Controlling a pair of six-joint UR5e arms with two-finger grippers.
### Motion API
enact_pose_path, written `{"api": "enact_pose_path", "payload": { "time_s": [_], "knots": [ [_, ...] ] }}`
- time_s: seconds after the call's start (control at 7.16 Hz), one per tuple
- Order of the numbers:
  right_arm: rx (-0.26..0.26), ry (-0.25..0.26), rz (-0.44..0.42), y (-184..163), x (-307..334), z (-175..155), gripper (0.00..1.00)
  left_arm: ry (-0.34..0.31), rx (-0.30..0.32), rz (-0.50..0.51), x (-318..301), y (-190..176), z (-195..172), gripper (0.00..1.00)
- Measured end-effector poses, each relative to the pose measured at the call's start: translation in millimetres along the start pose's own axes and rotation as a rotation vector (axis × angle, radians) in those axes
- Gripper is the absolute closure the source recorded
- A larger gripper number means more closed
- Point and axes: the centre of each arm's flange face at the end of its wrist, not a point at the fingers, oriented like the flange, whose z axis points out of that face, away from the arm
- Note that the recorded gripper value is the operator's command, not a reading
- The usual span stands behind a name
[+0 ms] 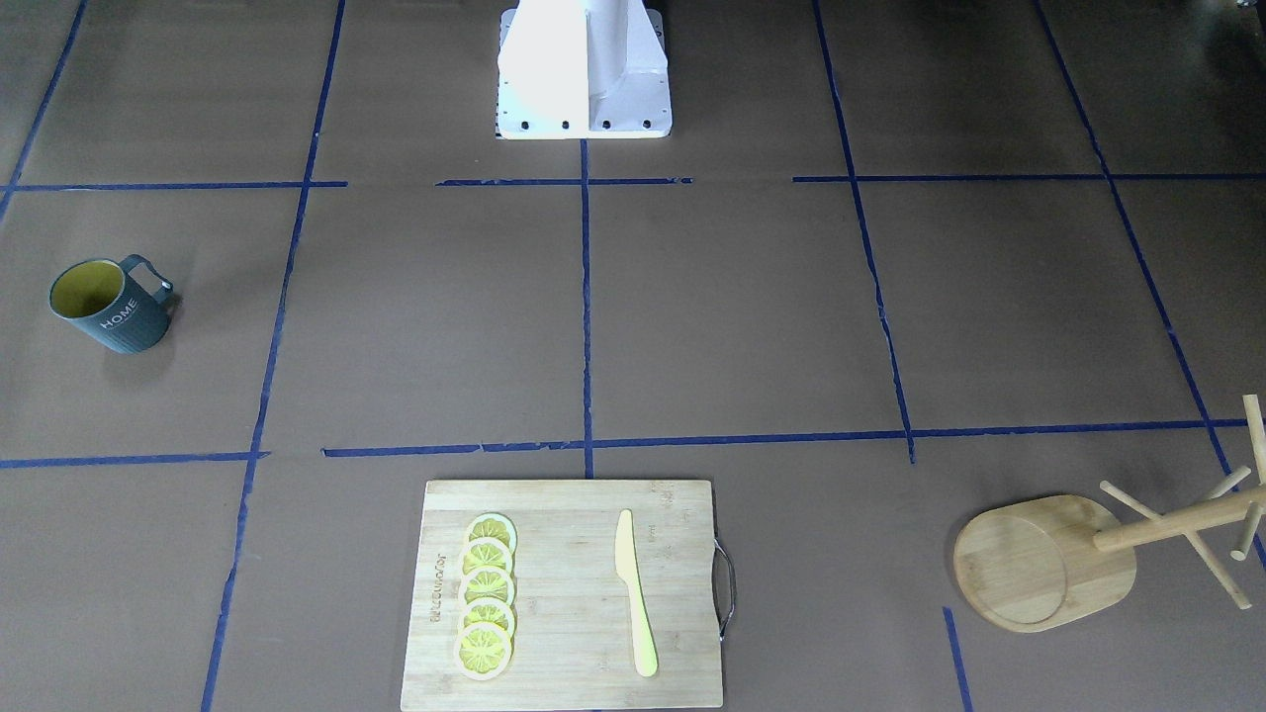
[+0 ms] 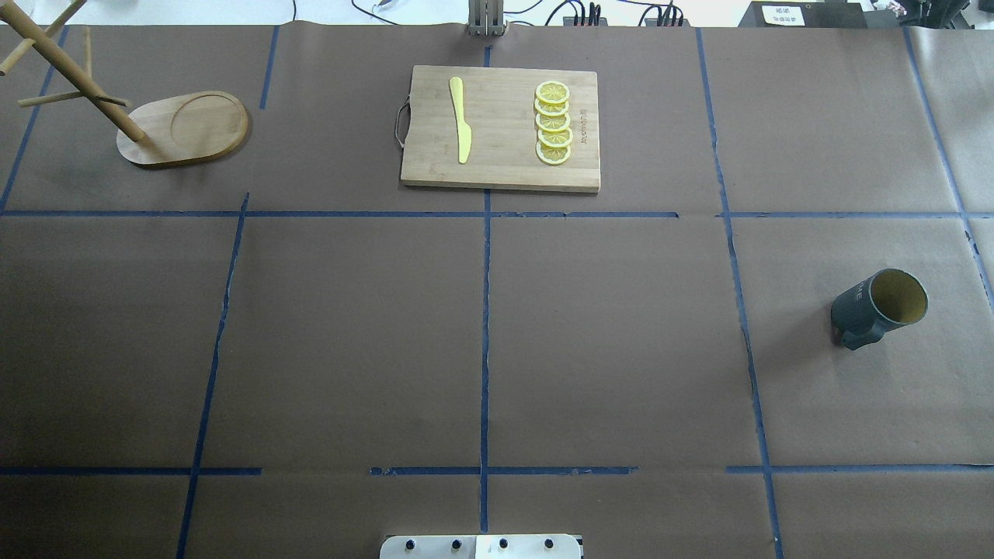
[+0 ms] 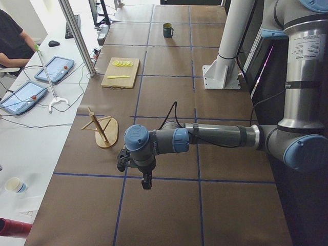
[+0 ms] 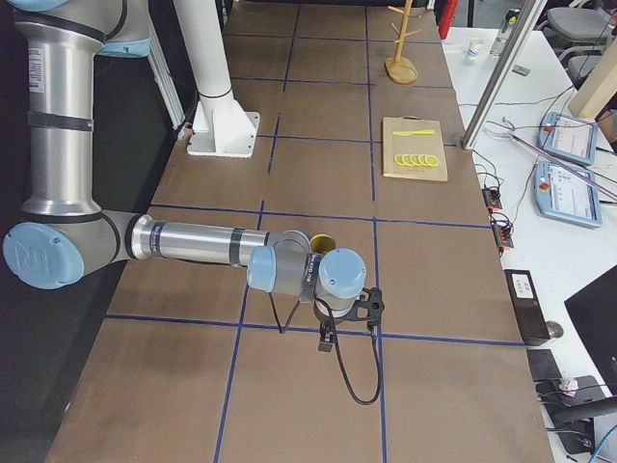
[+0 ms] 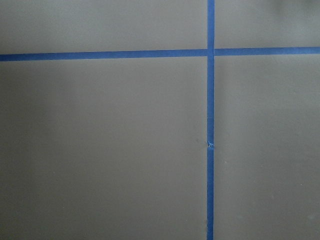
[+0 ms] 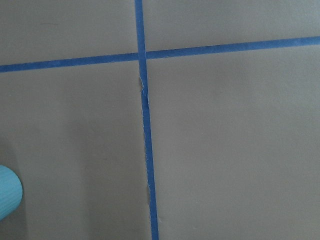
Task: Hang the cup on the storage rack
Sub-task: 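Lower the right gripper over the teal mug's rim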
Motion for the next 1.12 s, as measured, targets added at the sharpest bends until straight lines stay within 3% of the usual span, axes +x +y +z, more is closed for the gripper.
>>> {"api": "enact_pose_path", "payload": {
  "time_s": [0.7, 1.12],
  "knots": [
    [0.01, 0.002, -0.005, -2, -2, -5, 0.0, -0.001, 0.005, 0.003, 3, -1, -3, 0.0],
    [0.048, 0.014, -0.036, -7, -21, -24, 0.0, 0.026, 0.013, 0.005, 8, -3, -6, 0.0]
  ]
}}
